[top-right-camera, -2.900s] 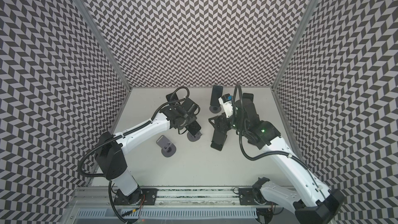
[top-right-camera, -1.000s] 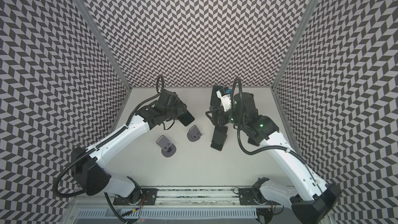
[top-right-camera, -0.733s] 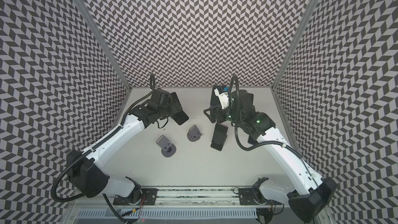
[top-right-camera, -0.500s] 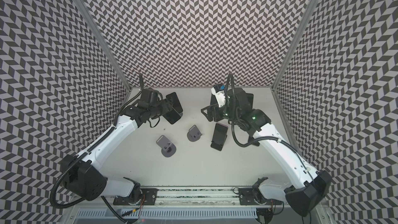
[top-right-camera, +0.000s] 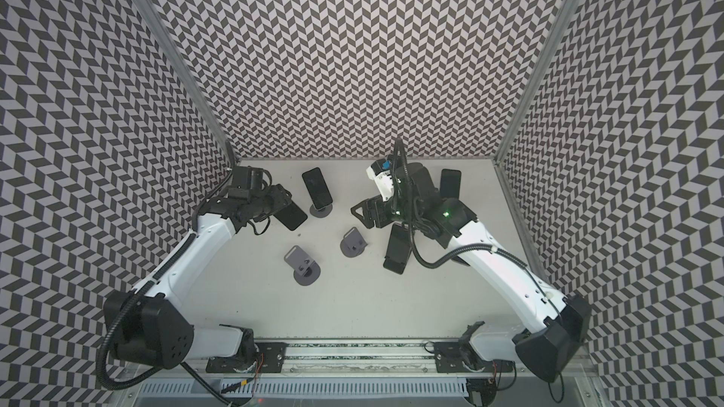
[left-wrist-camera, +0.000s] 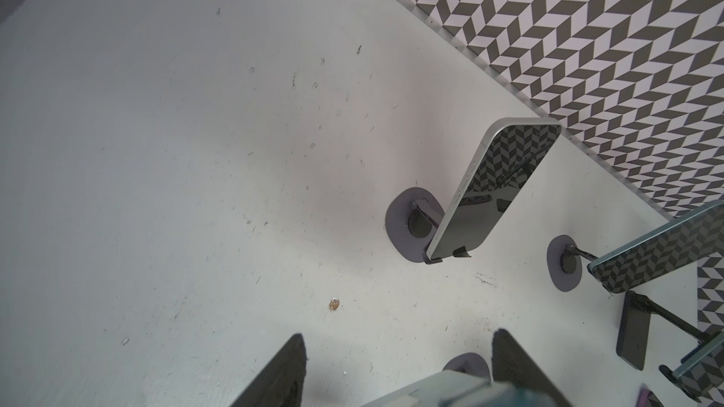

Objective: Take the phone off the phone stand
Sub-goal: 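Swing the held teal-edged phone toward the far corner beside the left arm, then lower the teal-edged phone toward the table with the left gripper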

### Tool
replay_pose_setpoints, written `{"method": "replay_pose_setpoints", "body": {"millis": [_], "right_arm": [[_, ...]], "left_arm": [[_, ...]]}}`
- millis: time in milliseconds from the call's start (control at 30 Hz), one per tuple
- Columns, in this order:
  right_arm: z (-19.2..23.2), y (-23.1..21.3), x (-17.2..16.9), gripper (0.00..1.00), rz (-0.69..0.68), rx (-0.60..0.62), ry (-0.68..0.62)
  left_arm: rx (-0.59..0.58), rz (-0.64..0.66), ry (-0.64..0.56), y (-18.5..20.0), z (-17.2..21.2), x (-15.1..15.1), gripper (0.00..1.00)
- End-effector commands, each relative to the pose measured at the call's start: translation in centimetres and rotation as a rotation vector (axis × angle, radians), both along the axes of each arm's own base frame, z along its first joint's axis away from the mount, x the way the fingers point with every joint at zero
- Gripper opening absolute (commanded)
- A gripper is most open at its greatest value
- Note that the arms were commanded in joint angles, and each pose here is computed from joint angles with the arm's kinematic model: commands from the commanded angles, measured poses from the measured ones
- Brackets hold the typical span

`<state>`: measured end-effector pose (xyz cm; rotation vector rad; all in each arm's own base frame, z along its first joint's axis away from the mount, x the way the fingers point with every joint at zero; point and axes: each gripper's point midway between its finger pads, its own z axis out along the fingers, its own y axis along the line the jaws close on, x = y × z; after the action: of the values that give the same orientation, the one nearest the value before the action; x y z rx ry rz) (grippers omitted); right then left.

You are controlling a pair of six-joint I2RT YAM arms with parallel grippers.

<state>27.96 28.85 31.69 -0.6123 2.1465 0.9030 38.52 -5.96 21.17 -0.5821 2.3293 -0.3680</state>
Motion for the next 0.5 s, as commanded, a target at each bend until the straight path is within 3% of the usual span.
{"method": "replay_pose_setpoints", "body": {"millis": [0,467], "right_arm": [[2.1,0.8,-0.1,0.76,0.02,0.053,-0.046],[2.1,0.5,-1.6,0.76,0.051,0.076,-0.054]], "left_arm": [[-0.005,-0.017,-0.045,0.2,0.9,1.0,0.65],[0.06,-0.02,0.066,1.5,-3.3,3.2,0.65]]}}
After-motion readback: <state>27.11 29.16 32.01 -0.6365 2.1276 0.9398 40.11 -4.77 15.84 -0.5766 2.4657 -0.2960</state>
